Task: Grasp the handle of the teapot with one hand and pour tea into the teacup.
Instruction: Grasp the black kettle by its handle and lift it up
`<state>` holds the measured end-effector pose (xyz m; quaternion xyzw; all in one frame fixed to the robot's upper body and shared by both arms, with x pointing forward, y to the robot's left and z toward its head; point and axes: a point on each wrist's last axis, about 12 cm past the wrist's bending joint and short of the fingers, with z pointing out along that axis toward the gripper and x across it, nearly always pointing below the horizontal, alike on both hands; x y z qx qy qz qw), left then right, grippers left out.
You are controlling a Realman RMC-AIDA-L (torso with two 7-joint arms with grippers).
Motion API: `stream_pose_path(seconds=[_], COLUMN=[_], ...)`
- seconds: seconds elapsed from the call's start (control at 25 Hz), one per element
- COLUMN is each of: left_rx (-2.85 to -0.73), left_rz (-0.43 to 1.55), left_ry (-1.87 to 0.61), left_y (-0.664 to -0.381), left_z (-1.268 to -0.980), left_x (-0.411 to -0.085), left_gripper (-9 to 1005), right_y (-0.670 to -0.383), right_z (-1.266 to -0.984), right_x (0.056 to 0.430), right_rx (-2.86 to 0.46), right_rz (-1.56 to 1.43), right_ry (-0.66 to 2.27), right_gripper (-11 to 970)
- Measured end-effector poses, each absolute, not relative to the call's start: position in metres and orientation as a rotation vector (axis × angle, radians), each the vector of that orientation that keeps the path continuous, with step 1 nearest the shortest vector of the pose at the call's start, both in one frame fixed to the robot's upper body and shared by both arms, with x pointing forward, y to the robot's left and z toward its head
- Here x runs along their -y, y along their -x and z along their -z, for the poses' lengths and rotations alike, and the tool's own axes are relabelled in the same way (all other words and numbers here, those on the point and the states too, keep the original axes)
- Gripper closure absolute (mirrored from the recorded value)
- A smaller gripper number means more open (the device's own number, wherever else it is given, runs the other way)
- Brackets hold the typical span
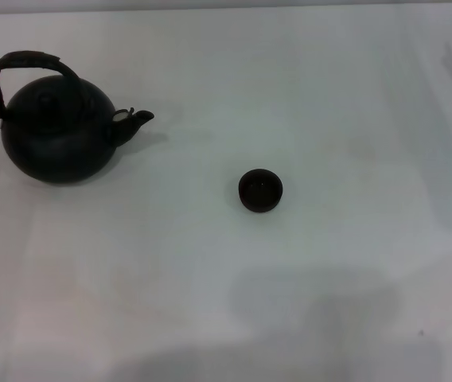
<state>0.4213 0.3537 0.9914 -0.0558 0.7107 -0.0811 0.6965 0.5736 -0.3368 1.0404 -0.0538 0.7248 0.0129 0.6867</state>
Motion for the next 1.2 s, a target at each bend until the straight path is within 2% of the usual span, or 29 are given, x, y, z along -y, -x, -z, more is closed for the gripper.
stream_pose_path(seconds=[0.16, 0.28, 0.6, 1.2], left_rx=[-1.587, -1.598, -1.577, -1.578], left_rz=[0.23, 0.274, 0.313, 0.238], left_ry=[0.094, 0.049, -0.048, -0.008], left_y=[-0.405, -0.405, -0.426, -0.454], left_z=[-0.988, -0.987, -0.991, -0.996], left_x=[-0.346, -0.337, -0.318, -0.324], left_gripper=[121, 120, 120, 120], right_y=[-0.58, -0.584, -0.587, -0.581], right_z=[-1.043, -1.045, -1.046, -1.042], right_x=[0.343, 0.342, 0.34, 0.344], right_rx=[-1.645, -1.644, -1.65, -1.664], right_rz=[-0.014, -0.021, -0.037, -0.038], right_ry=[0.08, 0.073, 0.058, 0.037], right_gripper=[113, 113, 118, 118])
